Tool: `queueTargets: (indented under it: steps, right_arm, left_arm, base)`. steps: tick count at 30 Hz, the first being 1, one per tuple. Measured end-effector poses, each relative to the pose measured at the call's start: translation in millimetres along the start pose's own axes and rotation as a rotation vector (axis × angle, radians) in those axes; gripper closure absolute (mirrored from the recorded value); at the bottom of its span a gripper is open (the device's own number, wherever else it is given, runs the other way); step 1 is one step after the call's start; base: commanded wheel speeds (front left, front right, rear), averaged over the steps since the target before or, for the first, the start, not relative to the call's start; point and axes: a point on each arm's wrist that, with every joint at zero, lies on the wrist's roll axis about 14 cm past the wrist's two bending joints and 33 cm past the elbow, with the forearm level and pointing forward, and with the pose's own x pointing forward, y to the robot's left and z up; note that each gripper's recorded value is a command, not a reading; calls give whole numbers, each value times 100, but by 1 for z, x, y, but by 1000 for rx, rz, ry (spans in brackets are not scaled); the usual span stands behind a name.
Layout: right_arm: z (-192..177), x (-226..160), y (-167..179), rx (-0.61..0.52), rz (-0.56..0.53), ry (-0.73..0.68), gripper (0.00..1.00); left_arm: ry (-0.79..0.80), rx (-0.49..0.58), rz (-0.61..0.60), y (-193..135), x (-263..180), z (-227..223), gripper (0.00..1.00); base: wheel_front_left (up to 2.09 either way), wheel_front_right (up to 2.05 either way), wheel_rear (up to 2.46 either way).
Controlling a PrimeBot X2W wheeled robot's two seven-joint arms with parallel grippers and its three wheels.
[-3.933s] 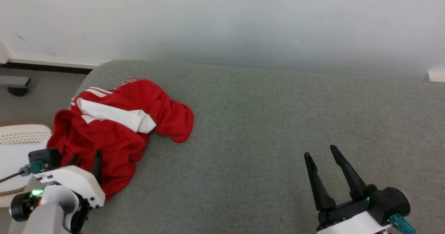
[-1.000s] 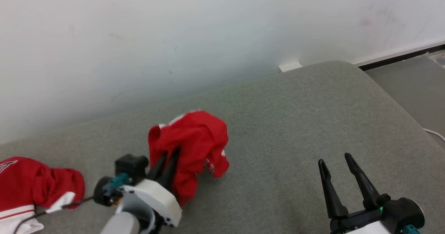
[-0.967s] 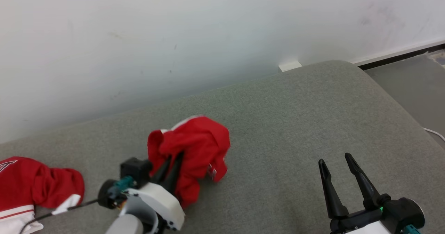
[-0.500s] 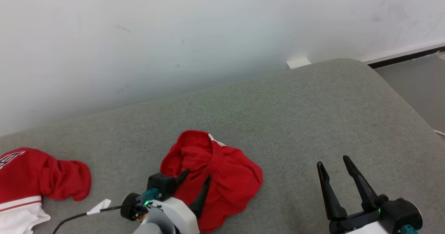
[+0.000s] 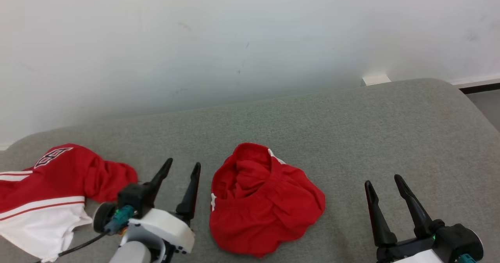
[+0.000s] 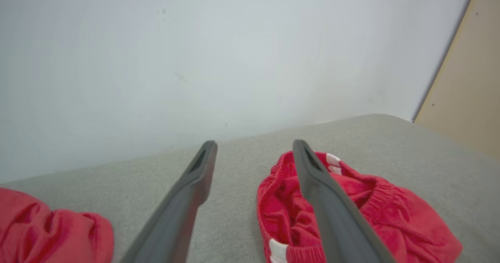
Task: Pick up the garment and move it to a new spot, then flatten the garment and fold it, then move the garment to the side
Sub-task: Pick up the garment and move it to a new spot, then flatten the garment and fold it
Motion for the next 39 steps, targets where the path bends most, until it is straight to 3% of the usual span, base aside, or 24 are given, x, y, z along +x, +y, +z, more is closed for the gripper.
queueTargets:
  steps: [6,11,39]
  right_arm:
    - [-1,4,3,-1,12,-1,0]
    - [-1,5,2,-4,12,0,0]
    - [4,-2,-7,-12,-18,-13,0]
  left_arm:
    - [-94,9,154,44,-23,27,0]
    - [-94,3,223,60,-45,24,0]
    - [-87,-43,265,54,-69,12,0]
  base:
    - [0,0,0]
    - [0,0,0]
    - [0,0,0]
